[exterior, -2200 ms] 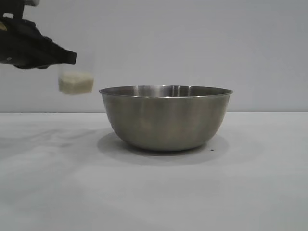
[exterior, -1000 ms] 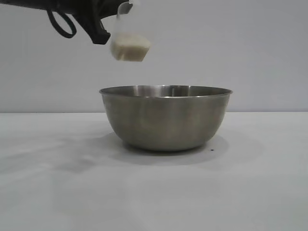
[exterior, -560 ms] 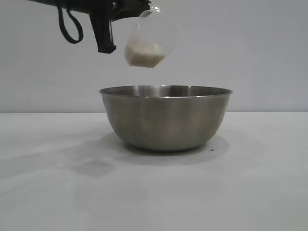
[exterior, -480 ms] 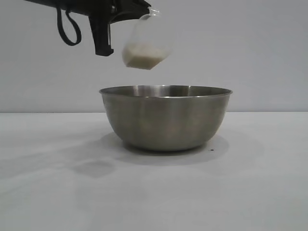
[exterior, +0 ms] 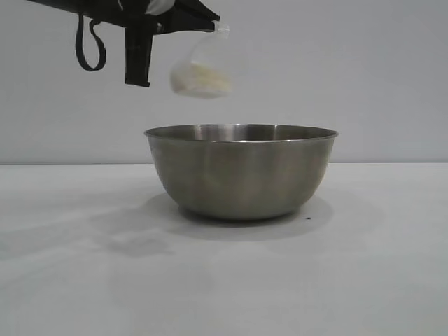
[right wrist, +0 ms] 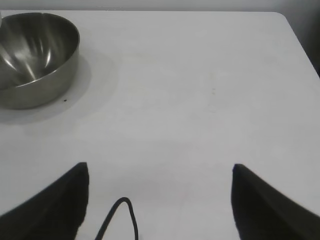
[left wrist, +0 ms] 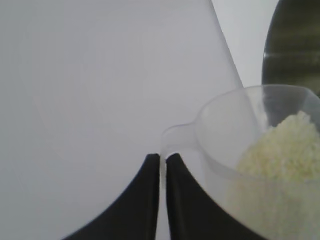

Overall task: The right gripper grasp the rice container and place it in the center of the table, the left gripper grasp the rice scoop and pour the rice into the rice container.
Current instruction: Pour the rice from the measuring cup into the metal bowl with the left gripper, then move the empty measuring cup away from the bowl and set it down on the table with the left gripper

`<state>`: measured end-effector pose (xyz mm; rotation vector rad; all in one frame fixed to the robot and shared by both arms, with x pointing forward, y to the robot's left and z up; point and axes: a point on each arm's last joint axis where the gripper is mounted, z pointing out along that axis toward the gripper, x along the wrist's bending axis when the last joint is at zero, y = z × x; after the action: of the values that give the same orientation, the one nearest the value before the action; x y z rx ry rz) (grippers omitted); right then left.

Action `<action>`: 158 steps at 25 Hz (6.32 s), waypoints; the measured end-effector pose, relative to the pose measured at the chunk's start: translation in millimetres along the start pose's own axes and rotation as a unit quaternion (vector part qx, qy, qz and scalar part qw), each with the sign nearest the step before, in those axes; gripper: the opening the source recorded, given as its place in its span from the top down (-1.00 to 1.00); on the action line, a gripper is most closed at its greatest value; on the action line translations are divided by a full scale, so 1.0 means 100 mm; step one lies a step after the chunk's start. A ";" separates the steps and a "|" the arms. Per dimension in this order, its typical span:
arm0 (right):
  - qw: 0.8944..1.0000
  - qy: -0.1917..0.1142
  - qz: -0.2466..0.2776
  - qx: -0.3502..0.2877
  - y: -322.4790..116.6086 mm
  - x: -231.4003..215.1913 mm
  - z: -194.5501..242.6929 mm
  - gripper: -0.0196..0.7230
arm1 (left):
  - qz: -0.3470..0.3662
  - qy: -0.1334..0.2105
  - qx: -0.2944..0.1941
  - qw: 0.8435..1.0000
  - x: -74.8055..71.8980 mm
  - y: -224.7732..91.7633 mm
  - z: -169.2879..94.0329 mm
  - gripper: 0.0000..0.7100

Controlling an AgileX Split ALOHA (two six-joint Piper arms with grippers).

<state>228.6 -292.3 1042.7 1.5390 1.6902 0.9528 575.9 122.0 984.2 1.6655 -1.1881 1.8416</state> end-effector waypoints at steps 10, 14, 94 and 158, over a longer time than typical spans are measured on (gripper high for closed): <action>1.000 0.000 0.000 0.000 0.00 0.00 0.00 -0.48 | 0.098 0.005 -0.015 0.995 0.03 0.09 0.04 1.00; 1.000 0.000 0.000 0.000 0.00 0.00 0.00 -0.48 | 0.136 0.007 -0.015 0.991 0.03 0.09 0.04 1.00; 1.000 0.000 0.000 0.000 0.00 0.00 0.00 -0.48 | -0.677 0.232 0.372 0.591 -0.22 -0.62 -0.31 1.00; 1.000 0.000 0.000 0.000 0.00 0.00 0.00 -0.48 | -0.767 0.135 0.390 0.491 -1.40 0.11 -0.89 0.05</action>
<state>228.6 -292.3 1042.7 1.5390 1.6902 0.9528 543.6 220.4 854.1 1.5097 1.3242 1.0500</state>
